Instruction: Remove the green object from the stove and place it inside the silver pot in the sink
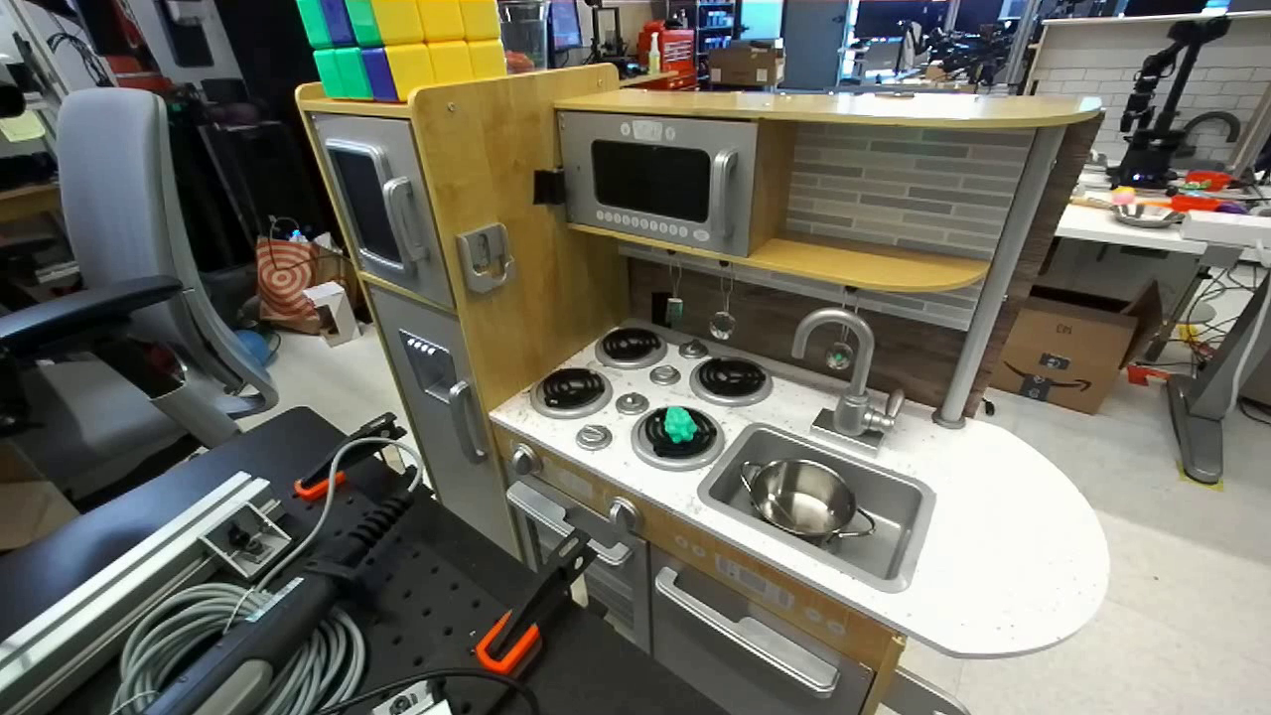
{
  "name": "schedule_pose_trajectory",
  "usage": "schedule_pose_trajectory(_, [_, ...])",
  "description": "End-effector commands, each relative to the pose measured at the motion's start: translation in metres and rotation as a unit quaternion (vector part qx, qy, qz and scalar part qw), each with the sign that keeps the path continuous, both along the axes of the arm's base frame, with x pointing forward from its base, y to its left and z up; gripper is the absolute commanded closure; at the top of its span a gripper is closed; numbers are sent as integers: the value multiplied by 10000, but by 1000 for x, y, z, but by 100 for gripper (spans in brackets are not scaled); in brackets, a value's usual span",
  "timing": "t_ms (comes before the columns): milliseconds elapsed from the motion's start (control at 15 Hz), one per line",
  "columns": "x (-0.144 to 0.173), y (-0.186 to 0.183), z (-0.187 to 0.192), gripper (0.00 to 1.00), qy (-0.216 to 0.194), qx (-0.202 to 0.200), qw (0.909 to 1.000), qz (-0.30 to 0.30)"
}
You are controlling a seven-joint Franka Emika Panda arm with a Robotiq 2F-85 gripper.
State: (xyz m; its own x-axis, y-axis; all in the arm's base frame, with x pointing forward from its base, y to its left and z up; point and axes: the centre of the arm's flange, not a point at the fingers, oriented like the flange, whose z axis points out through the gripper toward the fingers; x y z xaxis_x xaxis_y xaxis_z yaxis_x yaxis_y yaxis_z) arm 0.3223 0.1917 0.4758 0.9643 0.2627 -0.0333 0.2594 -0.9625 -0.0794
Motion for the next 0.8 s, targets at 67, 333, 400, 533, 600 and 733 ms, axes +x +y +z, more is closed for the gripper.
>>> schedule_pose_trajectory(67, [5,-8,1,0,-107,20,9999,-125])
schedule_pose_trajectory(333, [32,-57,17,0,-999,-63,9907,-917])
schedule_pose_trajectory(400, [40,-78,24,0,-1038,-5,9875,-1184])
schedule_pose_trajectory(533, [52,-120,36,0,-1112,66,9790,-1705])
schedule_pose_trajectory(600, [57,-148,44,0,-1120,114,9738,-1978])
schedule_pose_trajectory(733, [63,-197,60,0,-1168,216,9604,-2520])
